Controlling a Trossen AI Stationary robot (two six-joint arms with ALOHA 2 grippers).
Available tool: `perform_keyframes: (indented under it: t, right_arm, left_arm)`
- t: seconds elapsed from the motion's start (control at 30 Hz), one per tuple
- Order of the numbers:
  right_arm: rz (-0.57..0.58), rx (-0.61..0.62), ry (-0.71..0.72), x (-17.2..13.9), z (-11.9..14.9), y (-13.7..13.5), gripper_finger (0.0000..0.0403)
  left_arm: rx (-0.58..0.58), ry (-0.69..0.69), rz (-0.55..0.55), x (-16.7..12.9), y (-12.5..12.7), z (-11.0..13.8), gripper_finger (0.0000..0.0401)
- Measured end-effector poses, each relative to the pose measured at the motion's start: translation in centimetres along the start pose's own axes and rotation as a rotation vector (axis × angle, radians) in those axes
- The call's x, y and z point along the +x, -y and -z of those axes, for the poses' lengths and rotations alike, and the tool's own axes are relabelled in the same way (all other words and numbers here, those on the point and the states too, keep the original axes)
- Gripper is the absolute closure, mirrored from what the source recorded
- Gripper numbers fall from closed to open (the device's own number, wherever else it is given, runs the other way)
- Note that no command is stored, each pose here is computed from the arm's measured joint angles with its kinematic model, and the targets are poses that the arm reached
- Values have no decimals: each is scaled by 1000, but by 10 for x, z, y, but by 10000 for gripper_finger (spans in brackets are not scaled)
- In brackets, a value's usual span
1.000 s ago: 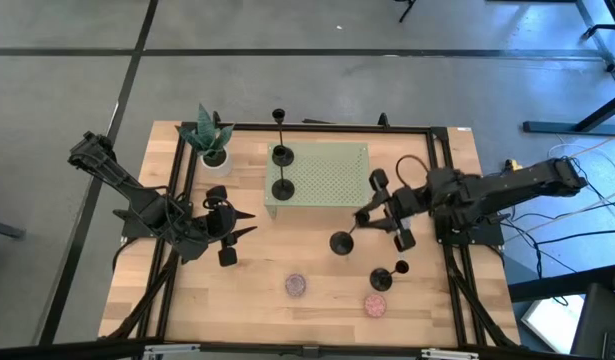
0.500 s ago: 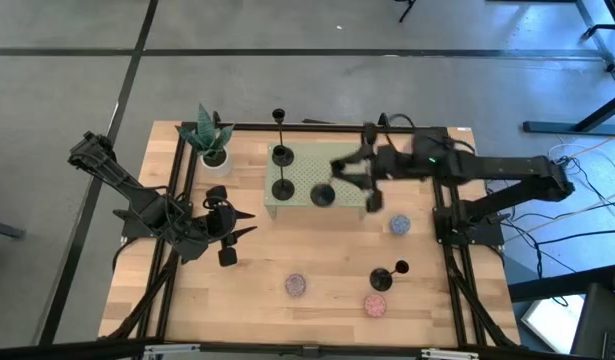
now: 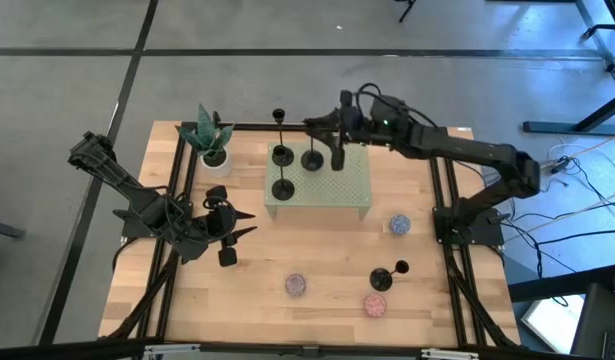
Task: Pick & Place candle stick holders
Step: Put the black candle holder on the shelf
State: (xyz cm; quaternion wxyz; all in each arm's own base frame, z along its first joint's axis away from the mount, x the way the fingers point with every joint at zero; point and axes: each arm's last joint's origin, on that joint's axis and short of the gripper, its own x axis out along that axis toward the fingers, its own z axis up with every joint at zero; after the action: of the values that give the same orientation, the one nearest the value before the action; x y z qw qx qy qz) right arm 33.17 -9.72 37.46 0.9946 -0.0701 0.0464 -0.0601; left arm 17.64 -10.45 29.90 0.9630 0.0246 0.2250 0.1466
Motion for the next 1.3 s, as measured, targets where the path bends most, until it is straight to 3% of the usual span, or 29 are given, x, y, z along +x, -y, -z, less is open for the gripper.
perform_keyframes:
  t: [0.27, 0.5, 1.3]
  right_arm:
    - [-9, 61, -25, 14, 20, 22, 281]
    - [19, 56, 2, 15, 22, 34, 281]
    - [-8, 87, -11, 16, 25, 35, 281]
  left_arm:
    - [0, 0, 0, 0, 0, 0, 276]
    - [0, 0, 0, 0, 0, 0, 276]
    - [0, 0, 0, 0, 0, 0, 276]
